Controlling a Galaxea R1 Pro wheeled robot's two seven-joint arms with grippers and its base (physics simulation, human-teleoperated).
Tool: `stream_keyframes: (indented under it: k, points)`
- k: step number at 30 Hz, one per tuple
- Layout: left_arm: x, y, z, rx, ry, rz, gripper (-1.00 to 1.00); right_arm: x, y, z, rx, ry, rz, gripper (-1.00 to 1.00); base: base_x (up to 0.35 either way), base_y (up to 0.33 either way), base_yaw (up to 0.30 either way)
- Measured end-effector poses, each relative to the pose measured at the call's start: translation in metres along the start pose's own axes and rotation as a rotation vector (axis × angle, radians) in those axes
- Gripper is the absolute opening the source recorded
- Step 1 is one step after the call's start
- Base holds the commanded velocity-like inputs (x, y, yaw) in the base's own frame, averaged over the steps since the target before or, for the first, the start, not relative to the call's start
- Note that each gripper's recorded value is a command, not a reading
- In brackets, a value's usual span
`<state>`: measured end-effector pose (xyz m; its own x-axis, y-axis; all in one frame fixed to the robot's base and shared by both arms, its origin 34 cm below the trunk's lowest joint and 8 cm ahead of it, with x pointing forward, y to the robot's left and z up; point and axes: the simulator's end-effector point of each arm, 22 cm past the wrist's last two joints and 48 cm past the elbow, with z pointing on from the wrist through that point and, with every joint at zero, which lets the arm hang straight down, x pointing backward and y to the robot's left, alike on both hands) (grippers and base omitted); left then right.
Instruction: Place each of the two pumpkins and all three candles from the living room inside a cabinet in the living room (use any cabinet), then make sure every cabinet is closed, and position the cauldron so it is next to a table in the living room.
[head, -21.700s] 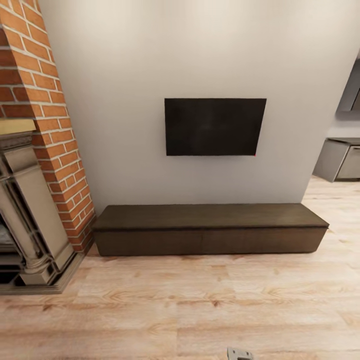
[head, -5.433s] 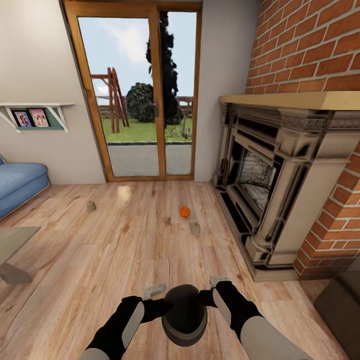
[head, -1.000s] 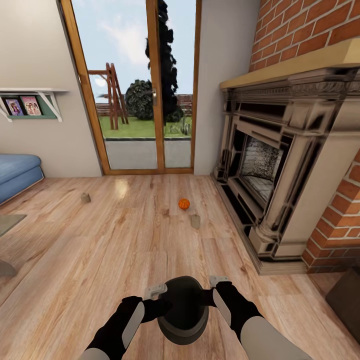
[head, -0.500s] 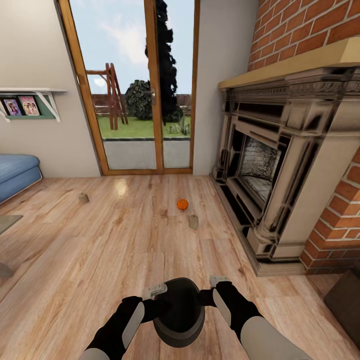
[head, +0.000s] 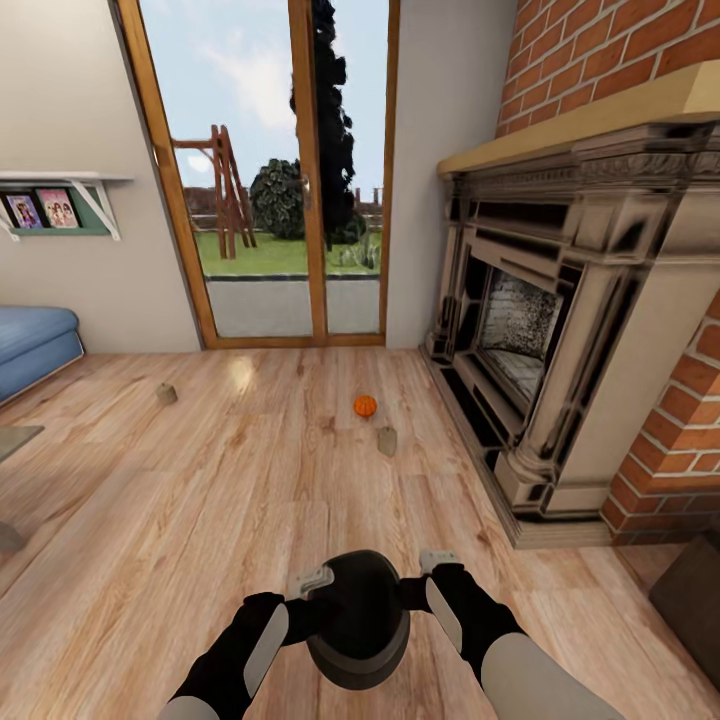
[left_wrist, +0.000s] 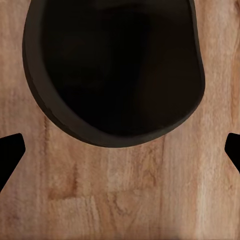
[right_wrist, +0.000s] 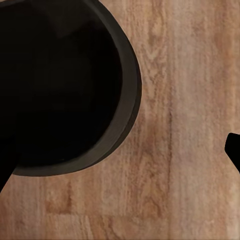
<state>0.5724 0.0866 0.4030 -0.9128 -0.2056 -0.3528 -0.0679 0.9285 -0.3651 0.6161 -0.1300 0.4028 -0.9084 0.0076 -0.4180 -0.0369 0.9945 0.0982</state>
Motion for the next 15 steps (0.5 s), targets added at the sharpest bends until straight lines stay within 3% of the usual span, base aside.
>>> stream_keyframes:
  k: [15]
  points:
    - [0.019,0.013,0.025,0.000,0.001,0.000,1.00,0.019,-0.003,0.026,-0.002,-0.006,0.002,1.00,0.000,0.000,0.000]
